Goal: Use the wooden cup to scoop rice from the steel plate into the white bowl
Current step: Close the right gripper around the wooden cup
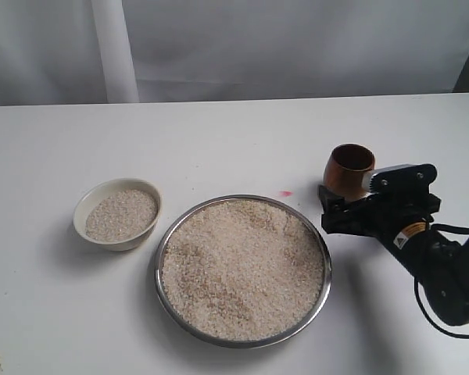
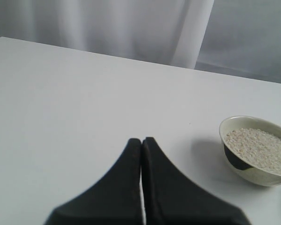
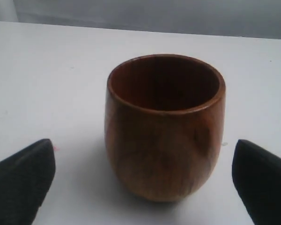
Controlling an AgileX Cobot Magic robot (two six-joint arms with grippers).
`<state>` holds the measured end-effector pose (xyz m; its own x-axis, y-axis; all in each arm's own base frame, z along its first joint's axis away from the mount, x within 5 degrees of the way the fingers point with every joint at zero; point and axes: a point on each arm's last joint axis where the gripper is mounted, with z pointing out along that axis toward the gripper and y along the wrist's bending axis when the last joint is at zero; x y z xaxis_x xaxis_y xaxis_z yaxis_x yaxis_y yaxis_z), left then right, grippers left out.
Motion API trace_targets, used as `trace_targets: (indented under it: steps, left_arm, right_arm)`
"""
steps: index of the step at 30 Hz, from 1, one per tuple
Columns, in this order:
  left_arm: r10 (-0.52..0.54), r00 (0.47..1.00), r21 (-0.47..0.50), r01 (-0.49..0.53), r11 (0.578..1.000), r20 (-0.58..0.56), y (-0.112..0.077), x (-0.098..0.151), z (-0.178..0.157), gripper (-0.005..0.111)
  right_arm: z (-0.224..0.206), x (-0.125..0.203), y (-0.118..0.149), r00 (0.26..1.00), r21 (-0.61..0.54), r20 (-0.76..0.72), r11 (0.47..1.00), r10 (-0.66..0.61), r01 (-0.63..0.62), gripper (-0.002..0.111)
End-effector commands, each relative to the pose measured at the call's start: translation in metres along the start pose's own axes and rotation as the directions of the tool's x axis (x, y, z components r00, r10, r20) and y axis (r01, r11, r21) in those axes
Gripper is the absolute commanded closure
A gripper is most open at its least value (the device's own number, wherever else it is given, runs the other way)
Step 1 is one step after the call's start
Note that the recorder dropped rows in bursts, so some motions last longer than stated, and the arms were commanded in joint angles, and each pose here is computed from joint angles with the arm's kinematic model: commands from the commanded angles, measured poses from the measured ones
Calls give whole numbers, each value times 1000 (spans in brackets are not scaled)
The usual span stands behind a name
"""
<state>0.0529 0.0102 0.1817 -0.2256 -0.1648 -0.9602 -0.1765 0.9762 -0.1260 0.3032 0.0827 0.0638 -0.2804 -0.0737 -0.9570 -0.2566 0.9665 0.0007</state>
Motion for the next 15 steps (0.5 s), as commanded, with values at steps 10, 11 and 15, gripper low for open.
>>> trace_targets:
  steps: [10,11,15]
  left_arm:
    - [-5,1000,10,5,1000,7,-1,-1,0,107]
    - [-5,1000,10,5,1000,7,-1,-1,0,107]
    - [-5,1000,10,5,1000,7,-1,-1,0,107]
  right_arm:
    - [27,6,-3,999,31,38,999,12,-13,14]
    - [29,6,-3,999,31,43,999,12,-13,14]
    - [36,7,-4,999,40,52,999,15,-17,14]
